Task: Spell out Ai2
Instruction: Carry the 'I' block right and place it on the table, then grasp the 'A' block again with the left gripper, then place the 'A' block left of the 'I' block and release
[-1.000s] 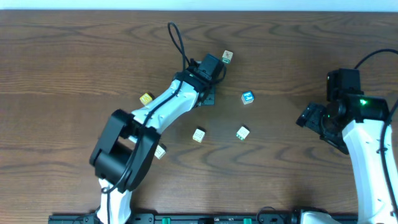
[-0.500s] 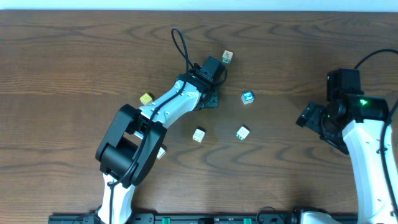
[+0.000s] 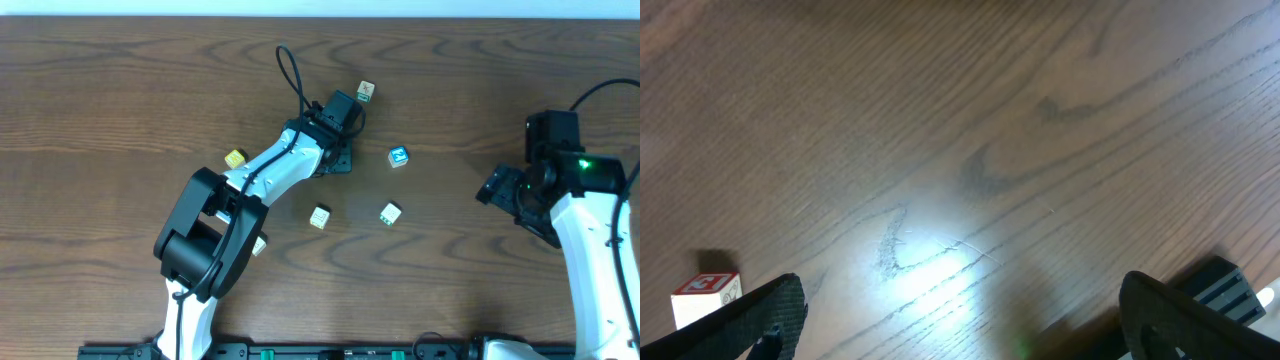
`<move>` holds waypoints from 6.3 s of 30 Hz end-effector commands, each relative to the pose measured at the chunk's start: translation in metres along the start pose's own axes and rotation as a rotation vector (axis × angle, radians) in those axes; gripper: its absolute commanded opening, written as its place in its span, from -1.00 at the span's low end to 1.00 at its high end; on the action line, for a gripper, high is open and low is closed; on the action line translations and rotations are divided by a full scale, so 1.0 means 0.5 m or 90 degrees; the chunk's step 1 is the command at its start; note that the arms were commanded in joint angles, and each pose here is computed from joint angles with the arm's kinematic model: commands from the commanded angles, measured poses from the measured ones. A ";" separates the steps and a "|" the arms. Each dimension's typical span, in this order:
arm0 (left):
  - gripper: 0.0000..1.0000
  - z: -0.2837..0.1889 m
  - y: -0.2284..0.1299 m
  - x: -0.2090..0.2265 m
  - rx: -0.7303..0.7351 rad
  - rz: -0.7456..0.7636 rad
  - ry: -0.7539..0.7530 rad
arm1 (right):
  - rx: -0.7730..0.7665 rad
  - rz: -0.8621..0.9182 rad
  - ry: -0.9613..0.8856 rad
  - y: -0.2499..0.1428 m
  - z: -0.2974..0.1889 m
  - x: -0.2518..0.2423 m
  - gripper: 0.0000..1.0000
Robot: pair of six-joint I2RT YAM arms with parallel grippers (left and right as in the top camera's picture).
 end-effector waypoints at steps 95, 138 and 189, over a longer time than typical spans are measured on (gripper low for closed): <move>-0.42 -0.028 -0.010 0.090 -0.049 0.086 0.058 | -0.004 0.002 -0.009 0.006 -0.003 -0.004 0.98; -0.07 -0.073 -0.029 0.052 -0.012 0.092 -0.016 | -0.004 0.002 -0.009 0.006 -0.003 -0.004 0.98; -0.07 -0.035 -0.010 0.202 -0.034 0.050 0.093 | -0.004 0.002 -0.009 0.006 -0.003 -0.004 0.98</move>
Point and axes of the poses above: each gripper's point midway between its finger pads, its own z axis out along the fingers, its own x axis along the line the jaws close on, y = z × x, the point moved 1 cm from there along -z, back along the fingers, and after that the axes turned 15 degrees about z, right-handed, at the moved point
